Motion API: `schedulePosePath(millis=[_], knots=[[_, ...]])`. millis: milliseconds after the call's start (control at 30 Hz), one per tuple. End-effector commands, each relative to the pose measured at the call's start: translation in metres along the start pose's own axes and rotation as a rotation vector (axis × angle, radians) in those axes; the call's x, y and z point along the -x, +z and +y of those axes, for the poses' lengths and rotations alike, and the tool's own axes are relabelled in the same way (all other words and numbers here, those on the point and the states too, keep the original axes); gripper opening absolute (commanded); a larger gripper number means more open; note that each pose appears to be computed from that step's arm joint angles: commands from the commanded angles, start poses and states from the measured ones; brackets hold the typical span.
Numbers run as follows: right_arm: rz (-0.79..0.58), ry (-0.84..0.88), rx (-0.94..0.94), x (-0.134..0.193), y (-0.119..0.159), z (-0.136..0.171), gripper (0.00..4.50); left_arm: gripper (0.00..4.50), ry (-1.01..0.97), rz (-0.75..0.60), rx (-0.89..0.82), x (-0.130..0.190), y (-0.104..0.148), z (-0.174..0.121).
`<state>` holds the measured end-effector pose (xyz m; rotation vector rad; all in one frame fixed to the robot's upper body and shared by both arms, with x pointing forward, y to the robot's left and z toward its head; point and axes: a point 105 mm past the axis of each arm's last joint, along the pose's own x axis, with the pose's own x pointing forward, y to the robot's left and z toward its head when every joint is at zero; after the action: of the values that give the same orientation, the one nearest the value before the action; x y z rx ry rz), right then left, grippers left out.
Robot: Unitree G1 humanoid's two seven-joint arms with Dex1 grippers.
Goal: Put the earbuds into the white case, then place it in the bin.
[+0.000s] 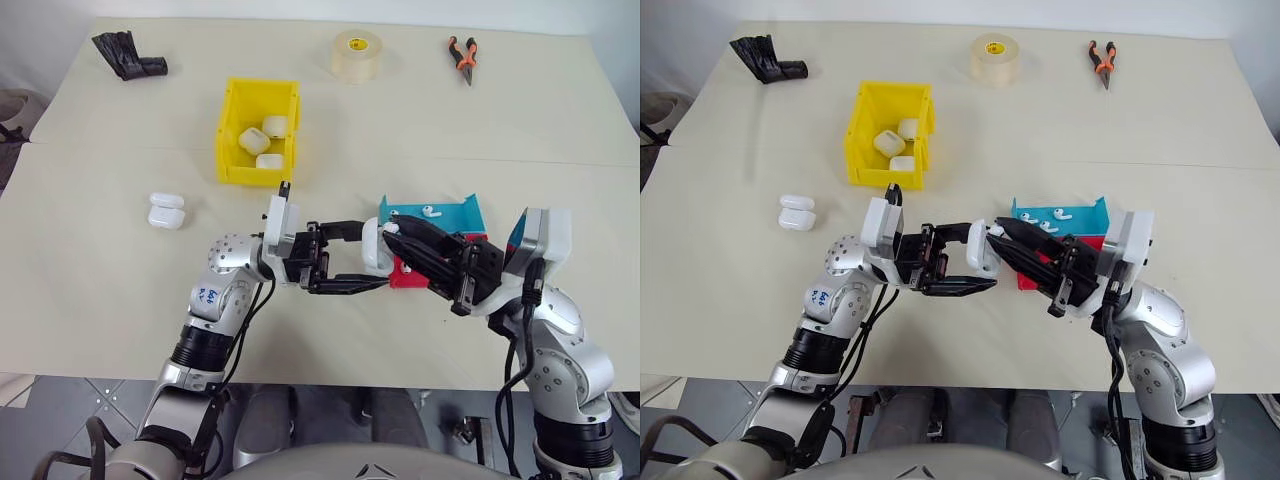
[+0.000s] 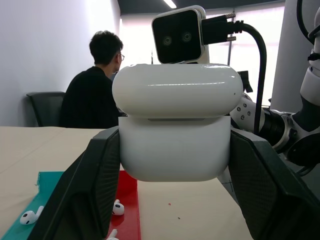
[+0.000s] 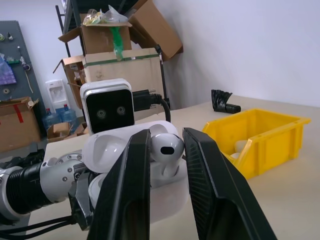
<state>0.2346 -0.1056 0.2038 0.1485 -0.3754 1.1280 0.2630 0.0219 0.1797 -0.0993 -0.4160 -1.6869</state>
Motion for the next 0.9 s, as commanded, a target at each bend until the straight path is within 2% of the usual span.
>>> schedulePosePath(millis=[33, 200, 333, 500, 667, 700, 900], knots=[[0.015, -0.022, 0.021, 0.004, -0.004, -0.003, 1.01, 2.8, -0.04, -0.045, -0.053, -0.007, 0.014, -0.005], [0.075, 0.04, 0.028, 0.004, -0.009, 0.001, 1.01, 2.8, -0.045, -0.043, -0.056, -0.007, 0.014, -0.006], [0.102, 0.059, -0.052, 0.003, -0.007, -0.001, 1.01, 2.8, -0.046, -0.042, -0.062, -0.008, 0.013, -0.005], [0.12, 0.1, -0.017, 0.004, 0.007, -0.001, 2.53, 2.8, -0.041, -0.037, -0.066, -0.007, 0.012, -0.004], [0.19, 0.041, 0.088, 0.026, 0.028, -0.024, 4.29, 2.8, 0.003, 0.003, -0.065, 0.006, 0.007, -0.003], [0.233, 0.027, 0.106, 0.037, 0.029, -0.03, 4.48, 2.8, 0.016, 0.015, -0.066, 0.01, 0.005, -0.002], [0.499, -0.032, 0.233, 0.106, 0.023, -0.062, 4.48, 2.8, 0.096, 0.064, -0.092, 0.03, 0.001, -0.002]])
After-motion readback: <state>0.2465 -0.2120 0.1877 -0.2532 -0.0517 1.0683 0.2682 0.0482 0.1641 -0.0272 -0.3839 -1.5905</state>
